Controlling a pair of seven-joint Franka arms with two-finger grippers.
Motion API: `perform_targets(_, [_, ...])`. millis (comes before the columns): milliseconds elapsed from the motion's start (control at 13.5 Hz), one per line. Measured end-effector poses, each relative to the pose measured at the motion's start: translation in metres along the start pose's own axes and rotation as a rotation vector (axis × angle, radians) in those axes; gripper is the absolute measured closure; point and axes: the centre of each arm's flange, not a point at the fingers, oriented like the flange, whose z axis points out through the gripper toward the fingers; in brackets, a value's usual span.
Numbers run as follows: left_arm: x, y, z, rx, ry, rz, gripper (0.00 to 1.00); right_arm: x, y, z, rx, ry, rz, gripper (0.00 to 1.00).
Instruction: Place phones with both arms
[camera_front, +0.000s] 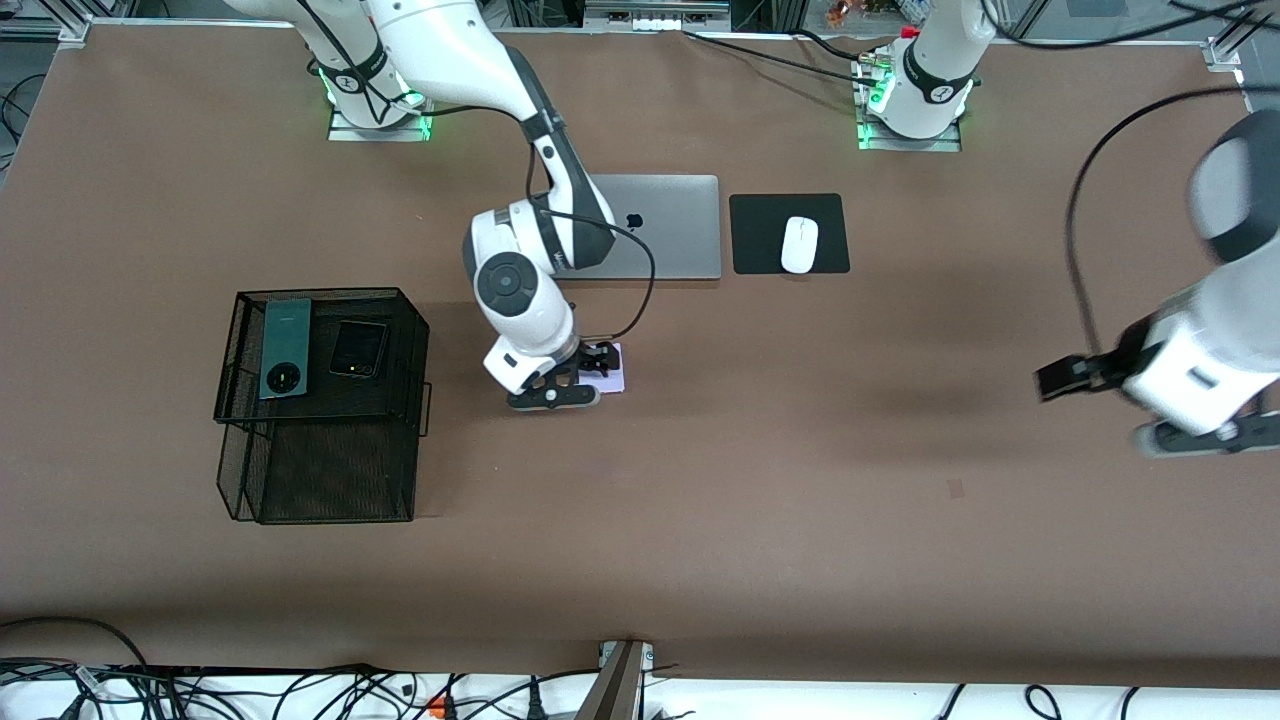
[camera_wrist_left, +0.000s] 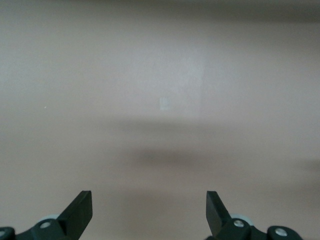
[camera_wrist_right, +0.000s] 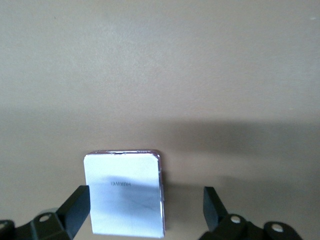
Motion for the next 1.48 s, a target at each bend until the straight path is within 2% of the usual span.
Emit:
perform_targets(444, [-0.050, -0.010, -0.059, -0.024, -0.050, 0.043, 0.00, -0.009, -0.012, 0.021, -0.022, -0.004, -0.060, 0.00])
perform_targets(814, [-0.073, -0.015, -0.079, -0.075, -0.082, 0.045, 0.00, -0.015, -0.019, 0.025, -0.020, -0.009, -0.072, 0.00])
perform_targets(1036, [-0.072, -0.019, -0.064, -0.077, -0.098, 0.037, 0.00, -0.016, -0.020, 0.030, -0.021, -0.009, -0.074, 0.00])
perform_targets(1480, [-0.092, -0.006, -0.044, -0.074, -0.064, 0.053, 0.00, -0.019, -0.023, 0.034, -0.018, -0.007, -0.077, 0.00])
